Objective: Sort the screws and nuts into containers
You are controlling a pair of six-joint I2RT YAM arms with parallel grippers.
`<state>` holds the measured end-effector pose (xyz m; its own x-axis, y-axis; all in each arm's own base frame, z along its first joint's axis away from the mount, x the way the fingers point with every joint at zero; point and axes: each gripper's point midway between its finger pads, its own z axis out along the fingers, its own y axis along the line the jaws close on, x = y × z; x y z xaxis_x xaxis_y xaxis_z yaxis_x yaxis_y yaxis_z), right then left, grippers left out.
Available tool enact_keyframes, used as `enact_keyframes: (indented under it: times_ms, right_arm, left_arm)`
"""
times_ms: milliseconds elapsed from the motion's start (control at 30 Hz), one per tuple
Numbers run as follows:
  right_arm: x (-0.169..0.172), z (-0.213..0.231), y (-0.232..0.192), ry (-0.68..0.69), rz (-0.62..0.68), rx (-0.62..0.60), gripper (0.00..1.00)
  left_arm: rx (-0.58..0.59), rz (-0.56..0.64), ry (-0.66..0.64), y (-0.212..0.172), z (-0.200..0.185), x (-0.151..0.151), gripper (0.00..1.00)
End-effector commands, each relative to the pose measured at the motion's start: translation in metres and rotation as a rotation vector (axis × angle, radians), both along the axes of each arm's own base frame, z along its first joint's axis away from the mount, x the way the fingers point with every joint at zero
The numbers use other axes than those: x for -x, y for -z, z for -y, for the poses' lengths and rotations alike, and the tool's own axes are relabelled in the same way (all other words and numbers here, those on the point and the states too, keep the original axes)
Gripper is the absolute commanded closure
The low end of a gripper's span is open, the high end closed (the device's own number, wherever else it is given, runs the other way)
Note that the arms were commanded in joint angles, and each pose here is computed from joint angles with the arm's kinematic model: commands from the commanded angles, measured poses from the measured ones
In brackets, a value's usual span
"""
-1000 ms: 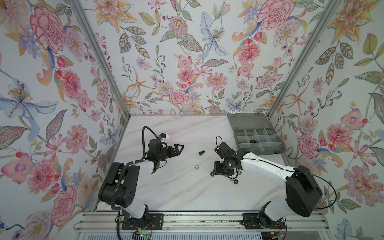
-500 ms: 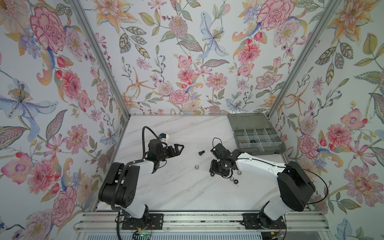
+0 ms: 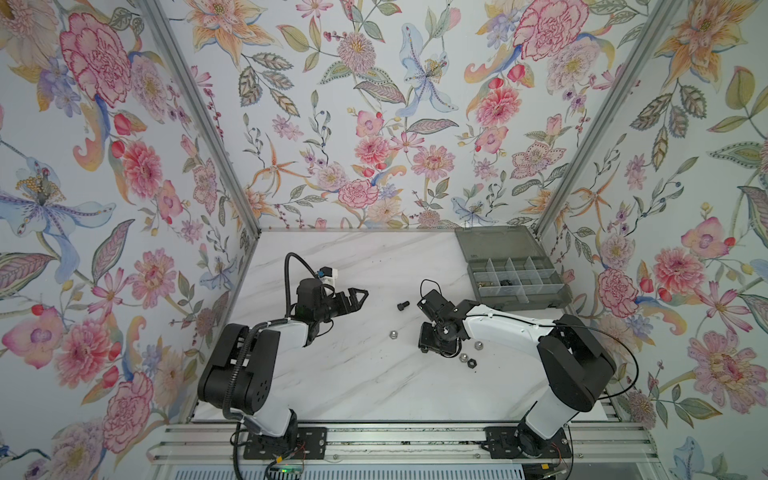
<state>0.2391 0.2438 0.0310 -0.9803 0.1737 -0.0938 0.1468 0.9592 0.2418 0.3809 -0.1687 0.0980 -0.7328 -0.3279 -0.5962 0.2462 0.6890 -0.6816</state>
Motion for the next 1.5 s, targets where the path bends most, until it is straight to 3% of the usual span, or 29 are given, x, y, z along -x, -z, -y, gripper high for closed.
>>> enact_keyframes:
  times_ms: [0,1333,1467]
  right_arm:
    - [-0.004,-0.005,0.000,0.001,0.009,0.008,0.47]
    - [-0.003,-0.012,0.008,-0.024,-0.007,0.026,0.70]
    - [-0.002,-0.012,0.009,-0.027,-0.009,0.029,0.77]
  left_arm:
    - [0.011,0.004,0.028,0.001,0.006,0.002,0.01]
    - [0.017,0.003,0.034,0.003,0.007,0.003,0.01]
    - [0.017,0.000,0.032,0.004,0.007,0.004,0.01]
